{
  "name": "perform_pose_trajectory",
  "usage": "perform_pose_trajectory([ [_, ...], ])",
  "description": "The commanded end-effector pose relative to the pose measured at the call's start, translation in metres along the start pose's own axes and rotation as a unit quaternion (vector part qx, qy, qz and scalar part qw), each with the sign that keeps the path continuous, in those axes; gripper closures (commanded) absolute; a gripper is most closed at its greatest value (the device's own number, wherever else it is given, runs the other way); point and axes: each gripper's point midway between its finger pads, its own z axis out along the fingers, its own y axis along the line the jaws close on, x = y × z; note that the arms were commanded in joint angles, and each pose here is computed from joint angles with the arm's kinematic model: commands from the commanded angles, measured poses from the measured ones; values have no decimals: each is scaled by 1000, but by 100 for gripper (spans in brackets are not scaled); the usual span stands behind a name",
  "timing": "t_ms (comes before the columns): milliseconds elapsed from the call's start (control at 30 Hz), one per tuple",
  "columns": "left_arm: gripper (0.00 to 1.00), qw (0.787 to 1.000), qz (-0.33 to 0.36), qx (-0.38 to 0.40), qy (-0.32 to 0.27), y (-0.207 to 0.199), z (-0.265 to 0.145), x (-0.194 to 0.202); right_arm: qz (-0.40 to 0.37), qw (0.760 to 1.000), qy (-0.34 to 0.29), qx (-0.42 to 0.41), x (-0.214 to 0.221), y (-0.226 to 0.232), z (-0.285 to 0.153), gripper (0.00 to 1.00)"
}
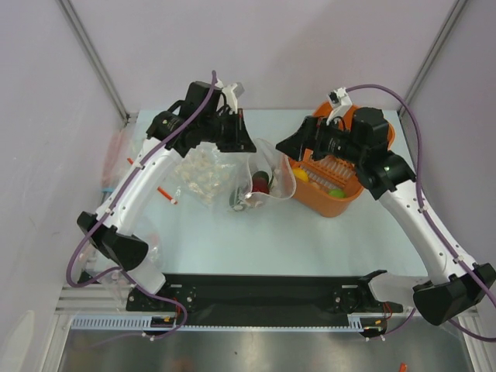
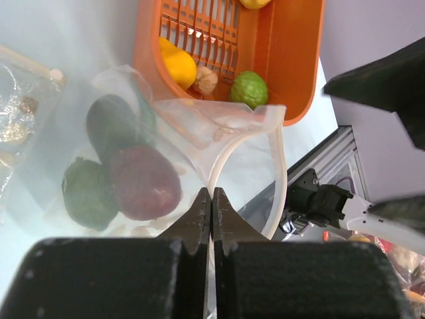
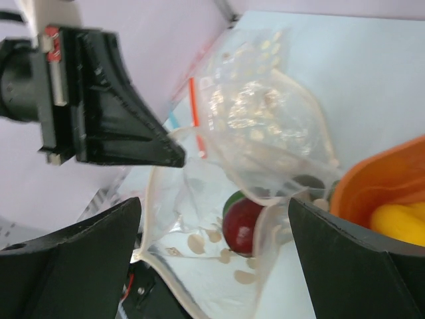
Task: Place the food in the zip-top bag and seal the zipper
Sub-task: Pick up the fake fruit from the bin.
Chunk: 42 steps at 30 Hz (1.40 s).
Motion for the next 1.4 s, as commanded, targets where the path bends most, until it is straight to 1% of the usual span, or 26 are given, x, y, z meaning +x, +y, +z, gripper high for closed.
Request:
perform_pose_trajectory([
  [0,100,998,5,25,-50,-13,-25,-18,25,994,-54,92,-31,-21,-19,0],
  [33,100,998,5,21,-52,-12,-25,-18,35,989,-64,125,-34,-33,-23,0],
  [133,100,998,7,10,-59,-6,-26,-18,43,981,-78,175,-37,-50,-32,0],
  [233,99,998,9,-1,-65,-1,-27,-17,42,973,-91,206,-37,-64,-41,0],
  [400,100,996,7,-22,-86,8,-32,-21,69,967,-119,213,-38,-75,-52,0],
  [433,100,996,6,-27,-89,10,-33,-21,84,968,-118,203,-34,-75,-53,0],
  [500,100,995,14,-29,-96,11,-34,-23,104,965,-122,209,-35,-87,-58,0],
  [600,100,993,17,-36,-113,12,-42,-26,114,964,-110,213,-30,-95,-59,0],
  [633,100,993,17,-38,-112,14,-41,-25,115,960,-110,232,-29,-102,-61,0],
  [700,100,993,20,-41,-112,15,-42,-23,115,955,-92,257,-25,-113,-61,0],
  [800,100,993,18,-44,-112,17,-42,-23,108,940,-72,316,-19,-138,-63,0],
  [967,100,992,16,-52,-115,20,-44,-23,96,927,-37,360,-13,-165,-60,1],
  [1033,100,992,19,-47,-116,18,-45,-23,100,923,-22,370,-10,-179,-56,4],
  [1133,99,992,20,-45,-115,18,-44,-24,116,920,0,374,-4,-198,-49,12],
  [1167,100,992,20,-45,-114,17,-43,-23,120,918,6,378,-2,-203,-49,17],
  [1267,100,993,19,-45,-112,18,-42,-22,117,910,31,396,6,-227,-43,20],
  [1367,100,992,20,-44,-112,19,-42,-22,101,902,62,416,14,-249,-36,20],
])
